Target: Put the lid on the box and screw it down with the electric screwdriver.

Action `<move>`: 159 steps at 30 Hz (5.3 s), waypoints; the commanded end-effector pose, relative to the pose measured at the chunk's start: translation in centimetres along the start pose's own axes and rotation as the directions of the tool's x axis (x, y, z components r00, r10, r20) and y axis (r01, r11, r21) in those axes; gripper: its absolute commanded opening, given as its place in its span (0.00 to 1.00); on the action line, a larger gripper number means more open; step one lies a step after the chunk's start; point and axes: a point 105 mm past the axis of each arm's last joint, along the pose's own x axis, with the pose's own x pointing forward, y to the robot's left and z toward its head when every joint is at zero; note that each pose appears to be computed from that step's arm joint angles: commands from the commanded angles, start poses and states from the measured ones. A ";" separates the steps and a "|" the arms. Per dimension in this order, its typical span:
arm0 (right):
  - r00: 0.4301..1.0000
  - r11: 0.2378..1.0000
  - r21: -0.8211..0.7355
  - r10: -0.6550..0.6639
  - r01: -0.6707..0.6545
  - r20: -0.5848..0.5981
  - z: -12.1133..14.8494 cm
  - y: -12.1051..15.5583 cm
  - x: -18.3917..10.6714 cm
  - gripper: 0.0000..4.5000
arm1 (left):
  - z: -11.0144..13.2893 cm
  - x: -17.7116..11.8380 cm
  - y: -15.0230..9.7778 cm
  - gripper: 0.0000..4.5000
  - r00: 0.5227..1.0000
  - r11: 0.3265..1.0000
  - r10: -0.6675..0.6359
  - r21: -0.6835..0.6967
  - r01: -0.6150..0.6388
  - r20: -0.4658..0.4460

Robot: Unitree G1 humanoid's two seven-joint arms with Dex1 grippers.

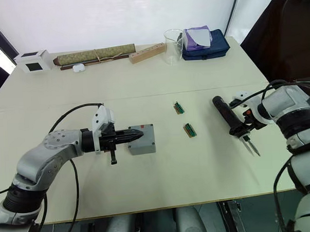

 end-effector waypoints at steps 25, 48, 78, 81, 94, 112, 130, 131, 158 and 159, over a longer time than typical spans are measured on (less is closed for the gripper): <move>0.999 0.999 -0.020 0.026 -0.025 0.018 3.1 0.0 0.6 0.45 | 0.5 0.1 -0.2 0.00 0.999 1.000 0.026 0.014 -0.026 0.032; -0.085 0.939 -0.241 0.226 -0.247 0.970 13.8 17.0 -13.2 0.45 | 0.4 -2.5 3.8 0.00 0.996 0.998 0.056 -0.001 -0.056 -0.064; 0.111 0.955 -0.295 0.298 -0.037 0.948 12.9 21.6 -4.9 0.45 | -2.6 0.3 3.3 0.00 0.985 0.997 0.018 0.072 -0.006 -0.170; 0.123 0.958 -0.287 0.285 -0.002 0.951 12.9 21.2 -4.4 0.45 | -2.6 0.3 3.3 0.00 0.986 0.997 0.017 0.071 -0.006 -0.165; 0.358 0.939 -0.344 0.321 0.003 0.877 11.1 22.7 0.8 0.45 | -3.2 0.3 3.1 0.00 0.984 0.998 0.015 0.065 -0.003 -0.180; 0.448 0.951 -0.309 0.282 -0.013 0.849 10.6 22.9 3.2 0.45 | -4.0 0.3 2.9 0.00 0.981 0.999 0.012 0.046 -0.003 -0.194; 0.440 0.949 -0.317 0.281 0.007 0.853 10.4 22.3 2.6 0.45 | -4.2 0.6 2.8 0.00 0.982 0.999 0.008 0.050 0.001 -0.187; 0.437 0.948 -0.317 0.282 0.008 0.854 10.5 22.2 2.5 0.45 | -4.2 0.6 2.8 0.00 0.983 0.999 0.010 0.050 -0.001 -0.185; 0.732 0.970 0.227 -0.097 -0.081 0.674 8.1 4.5 -10.7 0.45 | 3.8 -2.0 2.0 0.00 0.996 0.998 -0.056 -0.003 0.056 0.067; 0.784 0.959 0.265 -0.089 -0.099 0.614 6.7 3.9 -9.6 0.45 | 3.8 -2.1 1.4 0.00 0.995 0.996 -0.086 0.012 0.086 0.048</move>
